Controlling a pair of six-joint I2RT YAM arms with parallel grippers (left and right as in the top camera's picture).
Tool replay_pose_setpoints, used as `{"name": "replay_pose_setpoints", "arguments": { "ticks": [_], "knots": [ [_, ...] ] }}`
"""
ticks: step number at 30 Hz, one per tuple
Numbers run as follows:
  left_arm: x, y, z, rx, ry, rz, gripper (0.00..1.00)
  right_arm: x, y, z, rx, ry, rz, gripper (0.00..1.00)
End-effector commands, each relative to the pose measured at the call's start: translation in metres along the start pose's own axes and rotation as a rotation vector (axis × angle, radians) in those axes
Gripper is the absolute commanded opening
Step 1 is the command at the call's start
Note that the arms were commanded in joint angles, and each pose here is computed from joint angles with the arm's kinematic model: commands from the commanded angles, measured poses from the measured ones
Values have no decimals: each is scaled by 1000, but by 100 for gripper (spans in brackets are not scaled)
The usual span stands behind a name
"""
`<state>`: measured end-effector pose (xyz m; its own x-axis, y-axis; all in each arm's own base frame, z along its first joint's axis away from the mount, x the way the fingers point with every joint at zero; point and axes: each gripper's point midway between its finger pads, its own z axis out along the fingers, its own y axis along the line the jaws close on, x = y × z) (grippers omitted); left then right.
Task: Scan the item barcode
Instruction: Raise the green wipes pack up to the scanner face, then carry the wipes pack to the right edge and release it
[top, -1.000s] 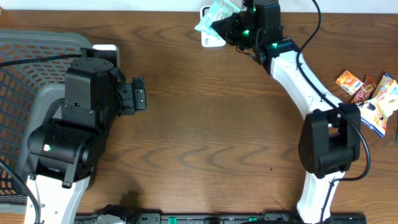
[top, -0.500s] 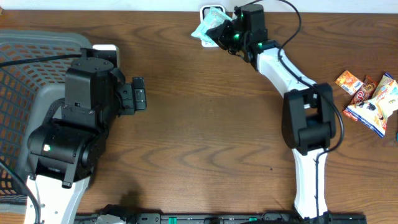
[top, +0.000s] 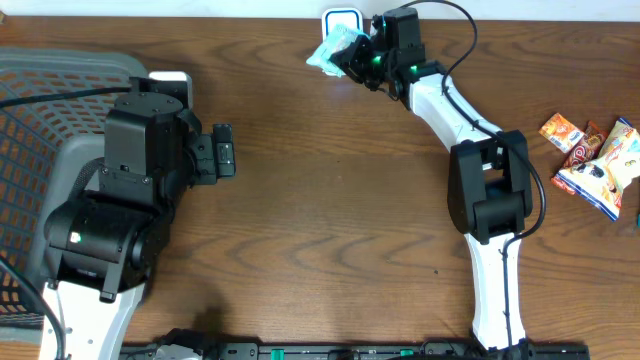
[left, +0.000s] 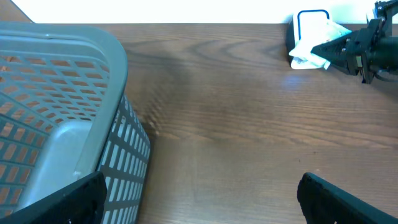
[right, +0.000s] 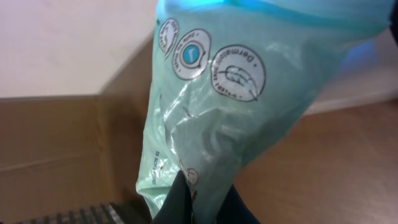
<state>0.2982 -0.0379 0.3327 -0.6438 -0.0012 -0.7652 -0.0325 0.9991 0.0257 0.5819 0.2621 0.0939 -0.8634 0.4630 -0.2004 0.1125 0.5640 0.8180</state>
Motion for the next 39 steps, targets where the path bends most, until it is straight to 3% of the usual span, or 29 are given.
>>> {"name": "replay_pose_setpoints", "arguments": {
  "ticks": [1, 9, 19, 23, 31, 33, 35, 39],
  "knots": [
    [0, 3, 0, -13, -2, -2, 98, -5, 0, -10, 33, 23, 6, 1],
    [0, 3, 0, -13, -2, -2, 98, -18, -38, -110, 352, 0, 67, 1],
    [0, 3, 0, -13, -2, -2, 98, -41, -172, -328, 1117, -259, 344, 1],
    [0, 3, 0, -13, -2, -2, 98, -46, -217, -368, 1234, -297, 430, 1],
    [0, 3, 0, -13, -2, -2, 98, -42, -268, -391, 1235, -306, 564, 2],
    [0, 3, 0, -13, -2, -2, 98, -43, -267, -392, 1204, -298, 580, 18],
    [0, 3, 0, -13, -2, -2, 98, -45, -260, -390, 1159, -278, 572, 47],
    [0, 3, 0, -13, -2, -2, 98, -51, -234, -399, 1100, -296, 560, 66]
  ]
}}
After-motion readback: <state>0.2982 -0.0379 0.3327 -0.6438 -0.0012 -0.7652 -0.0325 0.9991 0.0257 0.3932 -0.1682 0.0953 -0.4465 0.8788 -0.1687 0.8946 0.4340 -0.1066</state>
